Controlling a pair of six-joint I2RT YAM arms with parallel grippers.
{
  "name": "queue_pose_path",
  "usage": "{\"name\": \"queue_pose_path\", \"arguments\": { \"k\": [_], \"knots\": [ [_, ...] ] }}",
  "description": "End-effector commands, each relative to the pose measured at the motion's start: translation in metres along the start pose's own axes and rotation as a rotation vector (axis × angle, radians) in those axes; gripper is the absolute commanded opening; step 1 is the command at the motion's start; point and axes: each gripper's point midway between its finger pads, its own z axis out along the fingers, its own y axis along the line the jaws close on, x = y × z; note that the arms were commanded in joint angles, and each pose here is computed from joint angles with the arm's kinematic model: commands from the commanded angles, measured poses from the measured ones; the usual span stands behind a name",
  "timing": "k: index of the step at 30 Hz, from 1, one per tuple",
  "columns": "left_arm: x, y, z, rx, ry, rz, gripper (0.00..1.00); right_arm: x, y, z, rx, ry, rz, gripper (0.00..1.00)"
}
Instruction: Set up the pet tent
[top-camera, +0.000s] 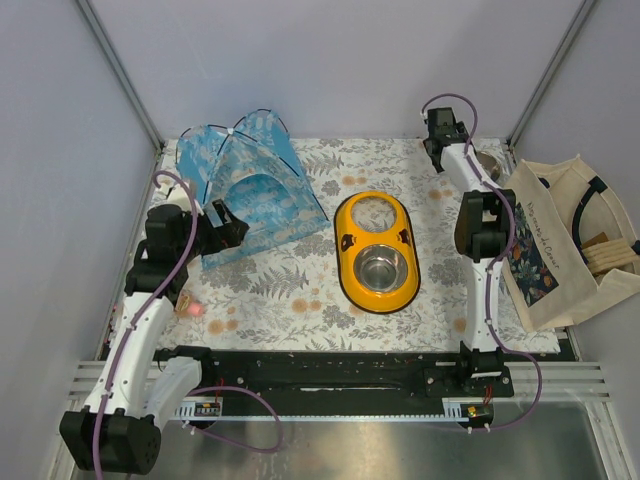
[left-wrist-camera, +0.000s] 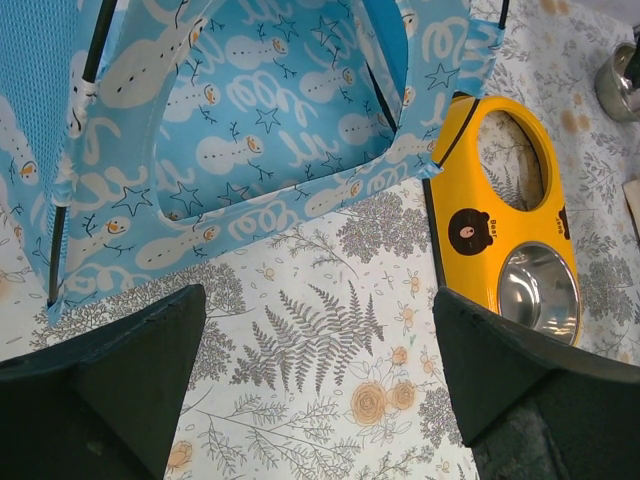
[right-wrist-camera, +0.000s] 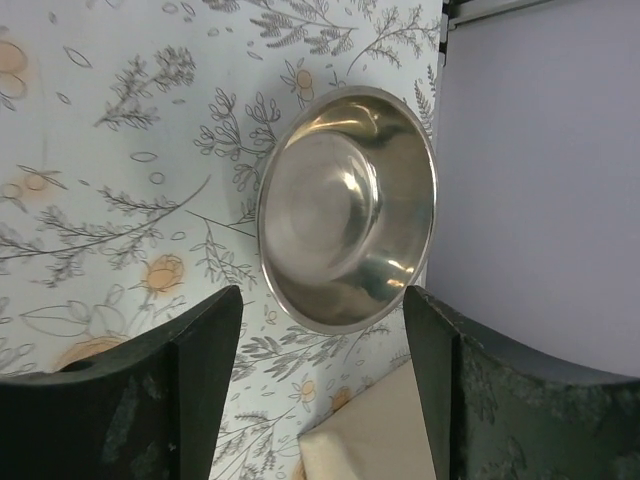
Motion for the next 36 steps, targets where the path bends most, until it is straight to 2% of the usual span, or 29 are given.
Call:
{"name": "queue_pose_path", "arguments": {
  "k": [1, 5, 18, 23, 26, 29, 31, 34, 36],
  "knots": [
    [-0.019, -0.009, -0.002, 0.013, -0.024, 0.006, 0.99, 0.009, -0.010, 0.010, 0.008, 0.021, -0.102, 0.75],
    [-0.017, -0.007, -0.002, 0.000, -0.005, 0.005, 0.99, 0.023, 0.007, 0.019, -0.036, 0.047, -0.154, 0.75],
    [-0.019, -0.002, 0.003, -0.027, 0.004, 0.013, 0.99, 0.041, 0.004, 0.039, -0.021, 0.076, -0.261, 0.76],
    [-0.019, 0.000, 0.002, -0.040, 0.008, 0.014, 0.99, 0.042, -0.001, 0.052, 0.057, 0.075, -0.302, 0.70],
    [-0.020, 0.001, 0.002, -0.048, 0.012, 0.021, 0.99, 0.041, -0.003, 0.056, 0.069, 0.060, -0.324, 0.54],
    [-0.022, 0.001, 0.004, -0.051, 0.014, 0.026, 0.99, 0.042, -0.003, 0.057, 0.038, 0.049, -0.354, 0.45],
    [-0.022, 0.002, 0.005, -0.056, 0.019, 0.026, 0.99, 0.041, -0.001, 0.057, 0.012, 0.041, -0.367, 0.35],
    [-0.021, 0.002, 0.007, -0.055, 0.027, 0.025, 0.99, 0.040, 0.000, 0.054, -0.009, 0.035, -0.366, 0.12],
    [-0.020, 0.003, 0.008, -0.056, 0.028, 0.027, 0.99, 0.039, 0.003, 0.051, -0.033, 0.018, -0.350, 0.02]
  ]
}}
